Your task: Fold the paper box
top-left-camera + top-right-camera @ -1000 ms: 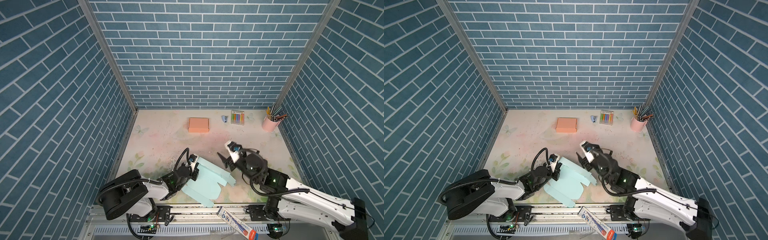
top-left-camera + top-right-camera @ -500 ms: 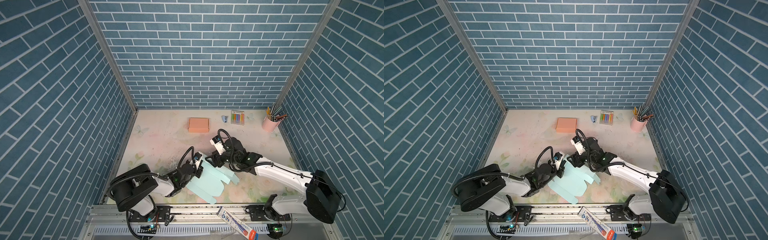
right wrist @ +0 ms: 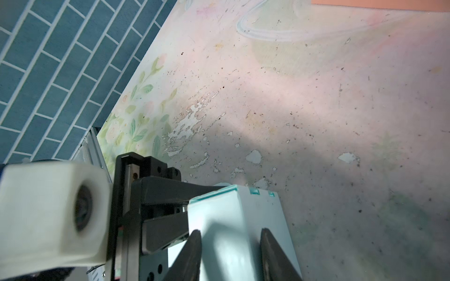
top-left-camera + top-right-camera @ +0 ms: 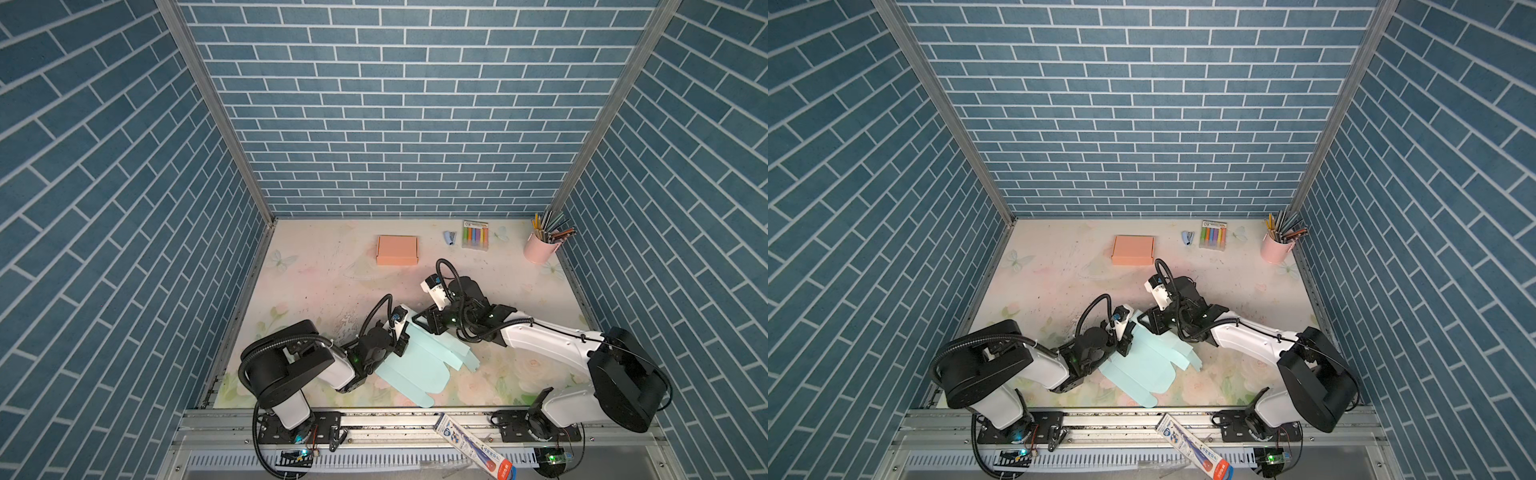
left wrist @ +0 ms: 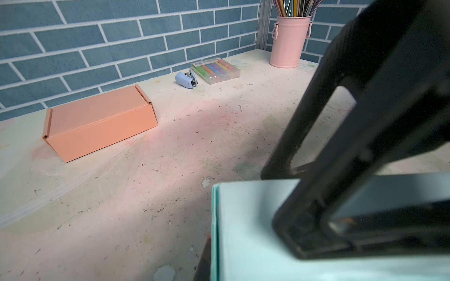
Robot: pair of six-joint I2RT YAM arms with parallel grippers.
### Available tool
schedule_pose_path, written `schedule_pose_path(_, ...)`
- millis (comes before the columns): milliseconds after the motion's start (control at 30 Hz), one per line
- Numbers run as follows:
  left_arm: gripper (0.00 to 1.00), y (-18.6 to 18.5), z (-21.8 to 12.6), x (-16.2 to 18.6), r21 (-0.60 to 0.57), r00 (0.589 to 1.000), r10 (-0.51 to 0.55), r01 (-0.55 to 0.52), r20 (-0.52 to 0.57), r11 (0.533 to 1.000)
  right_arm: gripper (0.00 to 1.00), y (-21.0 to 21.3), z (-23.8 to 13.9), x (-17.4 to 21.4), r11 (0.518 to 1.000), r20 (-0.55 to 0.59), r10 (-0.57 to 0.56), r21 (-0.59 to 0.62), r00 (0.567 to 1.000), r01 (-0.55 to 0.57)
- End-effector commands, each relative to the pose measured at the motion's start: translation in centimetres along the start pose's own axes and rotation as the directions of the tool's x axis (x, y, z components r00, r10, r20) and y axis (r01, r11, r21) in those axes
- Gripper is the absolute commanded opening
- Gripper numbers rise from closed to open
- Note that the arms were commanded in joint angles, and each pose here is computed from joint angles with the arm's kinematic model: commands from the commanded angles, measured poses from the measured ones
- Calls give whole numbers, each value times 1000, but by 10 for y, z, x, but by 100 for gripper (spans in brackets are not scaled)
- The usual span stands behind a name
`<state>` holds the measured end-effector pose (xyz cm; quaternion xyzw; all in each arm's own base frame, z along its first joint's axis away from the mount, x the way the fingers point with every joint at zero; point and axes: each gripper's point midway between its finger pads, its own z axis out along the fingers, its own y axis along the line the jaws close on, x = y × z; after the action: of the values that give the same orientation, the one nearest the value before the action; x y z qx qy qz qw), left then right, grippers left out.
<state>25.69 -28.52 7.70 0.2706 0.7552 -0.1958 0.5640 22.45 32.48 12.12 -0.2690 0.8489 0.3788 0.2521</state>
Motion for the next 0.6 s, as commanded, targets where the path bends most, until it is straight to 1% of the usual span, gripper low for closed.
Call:
schedule_pose_path(0,6,-3,4,-13,5,999,-4,3,52,1000,38,7,4,11,998,-31,43,-54,999,-45)
schedule_pose_path(167,8,-2,3,-9,-1,998,-22,22,53,1000,34,10,3,19,993,-29,77,-88,997,-79)
schedule_pose_path(333,12,-1,0,-6,1,998,-40,40,51,999,32,2,4,24,995,-40,81,-49,996,-83)
schedule_pose_path(567,12,3,0,7,-21,1000,-19,19,19,1000,32,-4,4,27,995,-34,96,-23,995,-97)
